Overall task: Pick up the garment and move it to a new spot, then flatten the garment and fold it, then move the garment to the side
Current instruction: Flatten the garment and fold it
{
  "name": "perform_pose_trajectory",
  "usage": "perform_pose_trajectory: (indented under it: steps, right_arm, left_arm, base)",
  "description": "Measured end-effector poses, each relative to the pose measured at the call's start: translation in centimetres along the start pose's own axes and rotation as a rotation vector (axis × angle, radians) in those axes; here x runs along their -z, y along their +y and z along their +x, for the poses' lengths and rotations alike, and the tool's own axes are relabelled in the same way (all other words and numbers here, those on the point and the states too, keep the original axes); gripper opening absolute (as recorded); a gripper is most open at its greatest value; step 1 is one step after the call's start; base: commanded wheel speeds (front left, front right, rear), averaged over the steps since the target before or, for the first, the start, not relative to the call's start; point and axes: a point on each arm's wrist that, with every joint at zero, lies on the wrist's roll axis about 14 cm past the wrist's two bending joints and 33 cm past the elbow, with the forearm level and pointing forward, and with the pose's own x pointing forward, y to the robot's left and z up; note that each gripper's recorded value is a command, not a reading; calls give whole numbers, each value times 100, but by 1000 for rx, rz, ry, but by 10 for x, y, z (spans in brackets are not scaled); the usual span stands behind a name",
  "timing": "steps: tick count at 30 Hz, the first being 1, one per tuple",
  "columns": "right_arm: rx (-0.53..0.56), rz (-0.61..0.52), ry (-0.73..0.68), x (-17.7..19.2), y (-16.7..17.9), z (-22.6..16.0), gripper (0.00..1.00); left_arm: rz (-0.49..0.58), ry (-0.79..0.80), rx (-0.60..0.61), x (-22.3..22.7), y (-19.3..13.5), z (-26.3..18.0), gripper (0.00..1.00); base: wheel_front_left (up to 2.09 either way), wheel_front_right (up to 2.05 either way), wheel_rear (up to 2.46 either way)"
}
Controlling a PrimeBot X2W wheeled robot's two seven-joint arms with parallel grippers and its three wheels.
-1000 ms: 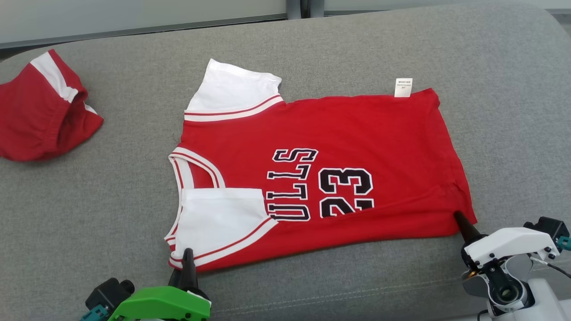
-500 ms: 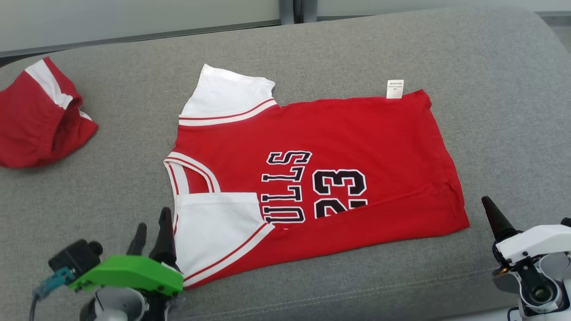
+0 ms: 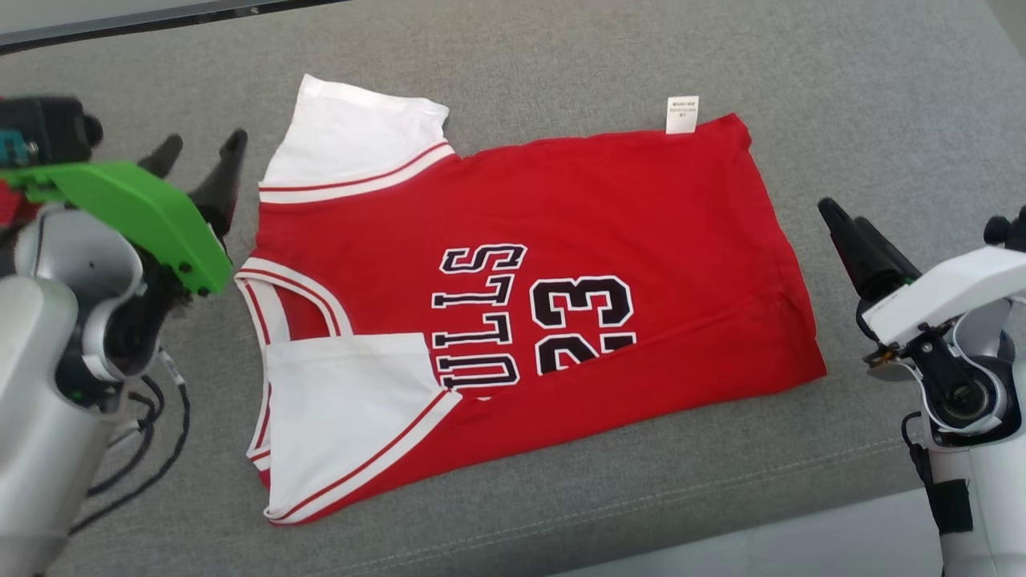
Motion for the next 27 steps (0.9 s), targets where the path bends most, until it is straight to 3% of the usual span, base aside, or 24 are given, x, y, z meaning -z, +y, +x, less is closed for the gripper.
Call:
perform_pose_trajectory:
  steps: [4, 9, 27]
  right_arm:
    - [-39, -67, 46, 0, 15, 22, 100]
    - [-44, -141, 86, -1, 17, 40, 100]
    - [-31, -210, 179, 19, 0, 81, 100]
  left_arm:
    - [95, 131, 36, -17, 1, 36, 100]
    - [153, 272, 15, -6, 13, 68, 100]
    - [70, 420, -56, 44, 50, 162, 100]
  base:
    - [0, 0, 0]
    - [0, 0, 0]
    - [0, 0, 0]
